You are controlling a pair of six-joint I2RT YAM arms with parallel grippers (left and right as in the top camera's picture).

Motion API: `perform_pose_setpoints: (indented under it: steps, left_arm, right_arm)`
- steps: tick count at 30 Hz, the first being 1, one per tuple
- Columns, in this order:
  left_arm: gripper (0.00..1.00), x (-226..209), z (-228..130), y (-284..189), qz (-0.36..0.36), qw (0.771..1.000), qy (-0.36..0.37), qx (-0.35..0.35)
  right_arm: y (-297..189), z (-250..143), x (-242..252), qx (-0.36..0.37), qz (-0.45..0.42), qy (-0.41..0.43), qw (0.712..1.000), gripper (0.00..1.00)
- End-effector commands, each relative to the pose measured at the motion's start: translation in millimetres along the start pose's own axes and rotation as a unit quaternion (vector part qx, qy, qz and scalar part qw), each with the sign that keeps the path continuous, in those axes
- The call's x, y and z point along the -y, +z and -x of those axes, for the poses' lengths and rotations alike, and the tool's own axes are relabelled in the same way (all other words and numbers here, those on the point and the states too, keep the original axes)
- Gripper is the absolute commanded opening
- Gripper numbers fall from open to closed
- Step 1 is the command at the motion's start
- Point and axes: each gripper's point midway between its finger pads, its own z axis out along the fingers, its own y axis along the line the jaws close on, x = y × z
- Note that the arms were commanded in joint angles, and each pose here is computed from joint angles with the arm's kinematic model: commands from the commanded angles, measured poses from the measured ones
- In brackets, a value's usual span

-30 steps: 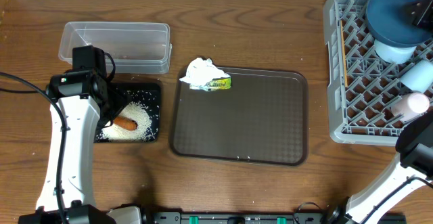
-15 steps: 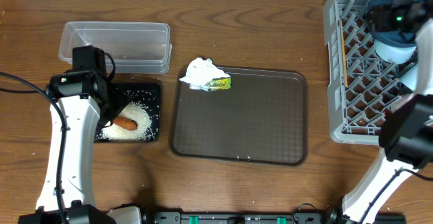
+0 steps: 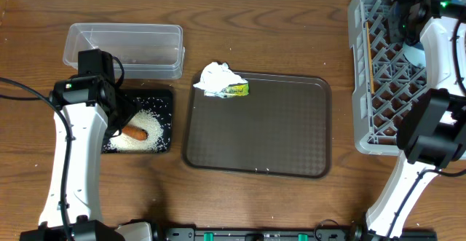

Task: Sort waste into correct bins and load items into the dishwasher rack

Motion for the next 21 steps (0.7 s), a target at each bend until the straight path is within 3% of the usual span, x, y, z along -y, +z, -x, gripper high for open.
perform_pose_setpoints:
  steps: [1, 3, 5, 16, 21]
  left_arm:
    - [0.99, -2.0, 4.9, -2.5, 0.005, 1.0, -0.005, 0.01]
    - [1.0, -2.0, 4.9, -2.5, 0.005, 1.0, -0.005, 0.01]
    - [0.99, -2.0, 4.9, -2.5, 0.005, 1.0, -0.005, 0.01]
    - [0.99, -2.0, 4.9, -2.5, 0.005, 1.0, -0.005, 0.01]
    - [0.99, -2.0, 4.9, -2.5, 0.005, 1.0, -0.005, 0.01]
  right_arm:
    - [11.6, -9.3, 4.2, -0.021, -0.015, 0.01, 1.0, 0.24]
    - [11.1, -7.5, 3.5, -0.017, -0.014, 0.027, 0.999, 0.09]
    - [7.3, -1.6, -1.7, -0.004, 0.003, 0.037, 0.999, 0.01]
    - [-83.2, 51.7, -27.8, 0.125, 0.135, 0.08, 0.98, 0.01]
    - [-148.9, 72.7, -50.9, 0.203, 0.284, 0.09, 0.933, 0.01]
